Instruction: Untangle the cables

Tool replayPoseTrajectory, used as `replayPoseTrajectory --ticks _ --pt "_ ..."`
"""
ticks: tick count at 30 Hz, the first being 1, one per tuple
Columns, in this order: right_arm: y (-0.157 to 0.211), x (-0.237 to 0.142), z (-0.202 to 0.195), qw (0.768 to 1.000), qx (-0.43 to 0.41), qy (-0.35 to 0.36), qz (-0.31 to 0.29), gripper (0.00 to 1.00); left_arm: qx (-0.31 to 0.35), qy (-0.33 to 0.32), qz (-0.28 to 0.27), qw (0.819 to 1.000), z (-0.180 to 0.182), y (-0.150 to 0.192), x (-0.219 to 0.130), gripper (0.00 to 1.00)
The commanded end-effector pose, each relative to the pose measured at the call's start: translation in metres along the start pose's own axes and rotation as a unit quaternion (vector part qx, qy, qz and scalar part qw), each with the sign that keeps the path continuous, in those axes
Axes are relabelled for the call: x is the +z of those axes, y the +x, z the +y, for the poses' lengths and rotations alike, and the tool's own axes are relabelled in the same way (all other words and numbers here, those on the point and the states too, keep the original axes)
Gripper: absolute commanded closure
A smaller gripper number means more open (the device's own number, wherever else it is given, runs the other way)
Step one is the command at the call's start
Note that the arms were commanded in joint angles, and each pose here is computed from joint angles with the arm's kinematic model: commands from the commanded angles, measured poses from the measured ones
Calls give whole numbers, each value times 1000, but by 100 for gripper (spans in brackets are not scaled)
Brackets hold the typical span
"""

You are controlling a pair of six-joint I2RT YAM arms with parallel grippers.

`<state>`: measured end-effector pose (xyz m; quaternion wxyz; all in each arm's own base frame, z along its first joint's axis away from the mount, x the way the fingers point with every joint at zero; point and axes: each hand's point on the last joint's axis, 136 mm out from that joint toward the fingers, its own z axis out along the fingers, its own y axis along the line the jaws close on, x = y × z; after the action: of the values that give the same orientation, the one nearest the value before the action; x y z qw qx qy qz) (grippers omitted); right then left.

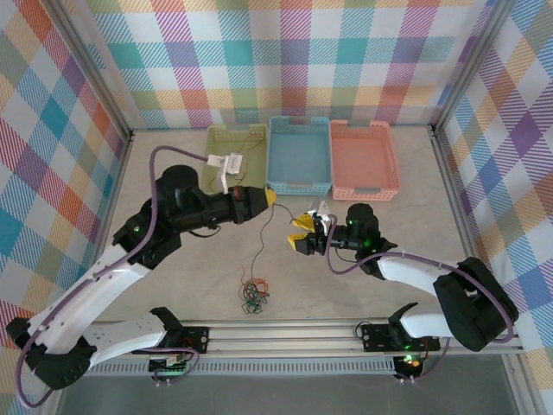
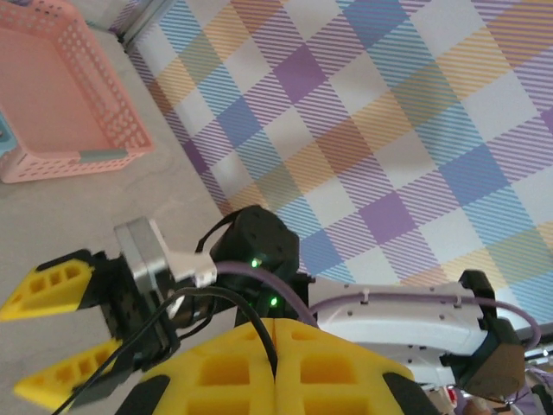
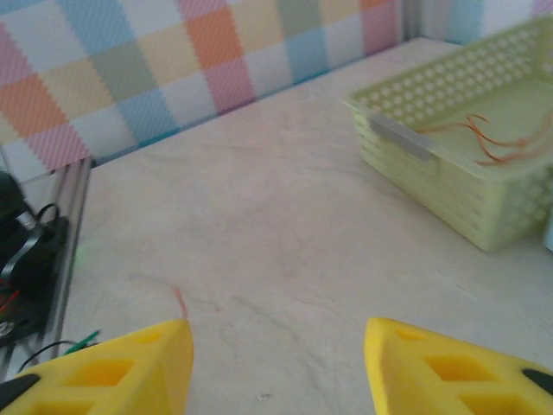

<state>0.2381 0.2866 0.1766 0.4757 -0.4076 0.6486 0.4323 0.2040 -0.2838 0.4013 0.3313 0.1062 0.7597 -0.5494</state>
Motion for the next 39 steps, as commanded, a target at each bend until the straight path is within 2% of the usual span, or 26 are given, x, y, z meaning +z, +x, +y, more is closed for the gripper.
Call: replayPoseTrajectory --ticks 1,8,13,22,29,34,39 --pt "-8 3 11 998 -57 -25 -23 42 5 64 -17 998 -43 -22 5 100" --pt "-8 5 15 996 -77 -31 -37 35 19 76 9 997 -65 -32 30 100" --pt "-8 6 16 996 -77 -34 -38 34 40 105 11 994 -96 -39 37 100" --pt "-2 13 1 999 -54 -2 -9 35 35 106 39 993 -100 -27 55 100" --pt "2 18 -12 999 -34 24 17 41 38 114 28 992 -111 -37 56 100" --pt "16 19 -42 993 -2 97 63 56 39 137 43 989 -129 -36 58 100" --pt "17 20 -44 993 6 102 67 62 40 141 53 988 -133 -29 59 100"
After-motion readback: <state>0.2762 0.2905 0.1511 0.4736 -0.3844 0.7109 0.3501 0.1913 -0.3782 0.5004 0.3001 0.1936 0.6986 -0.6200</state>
